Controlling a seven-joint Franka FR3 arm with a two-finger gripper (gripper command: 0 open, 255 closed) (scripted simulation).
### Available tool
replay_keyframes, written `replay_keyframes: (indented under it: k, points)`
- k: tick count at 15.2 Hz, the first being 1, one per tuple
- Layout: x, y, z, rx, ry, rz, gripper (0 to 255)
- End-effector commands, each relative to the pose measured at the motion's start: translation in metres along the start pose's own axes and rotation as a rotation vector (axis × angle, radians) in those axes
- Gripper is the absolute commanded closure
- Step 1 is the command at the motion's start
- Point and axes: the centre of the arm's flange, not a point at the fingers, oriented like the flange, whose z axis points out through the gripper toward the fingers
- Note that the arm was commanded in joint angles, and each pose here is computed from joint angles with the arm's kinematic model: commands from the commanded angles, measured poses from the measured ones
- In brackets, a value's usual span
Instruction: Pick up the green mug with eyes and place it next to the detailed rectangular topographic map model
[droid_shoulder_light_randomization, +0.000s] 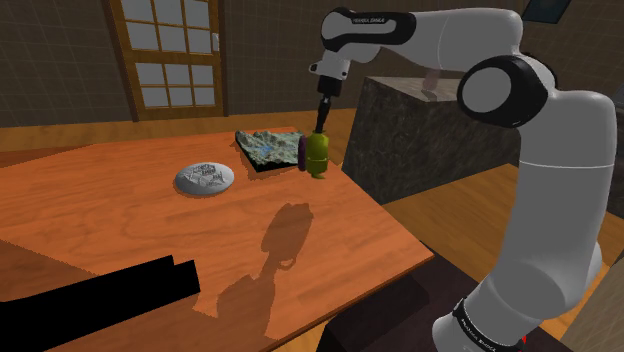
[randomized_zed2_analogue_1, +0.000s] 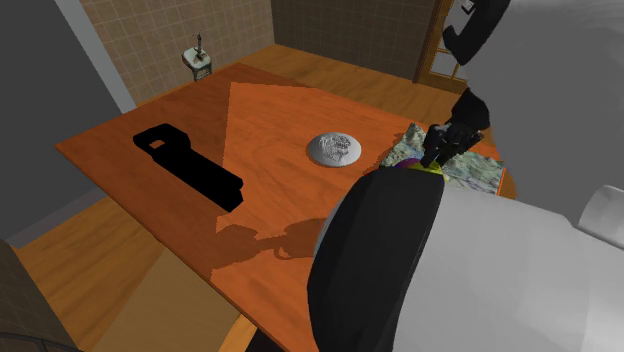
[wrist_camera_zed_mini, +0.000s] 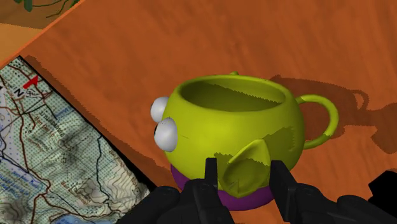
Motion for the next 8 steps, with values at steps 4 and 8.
replay_keyframes:
  k: [4, 8]
  points:
    - [-0.036, 0.054, -0.017, -0.001, 0.001, -0.002, 255]
    - [-0.044, 0.069, -0.005, -0.001, 0.001, -0.002, 255]
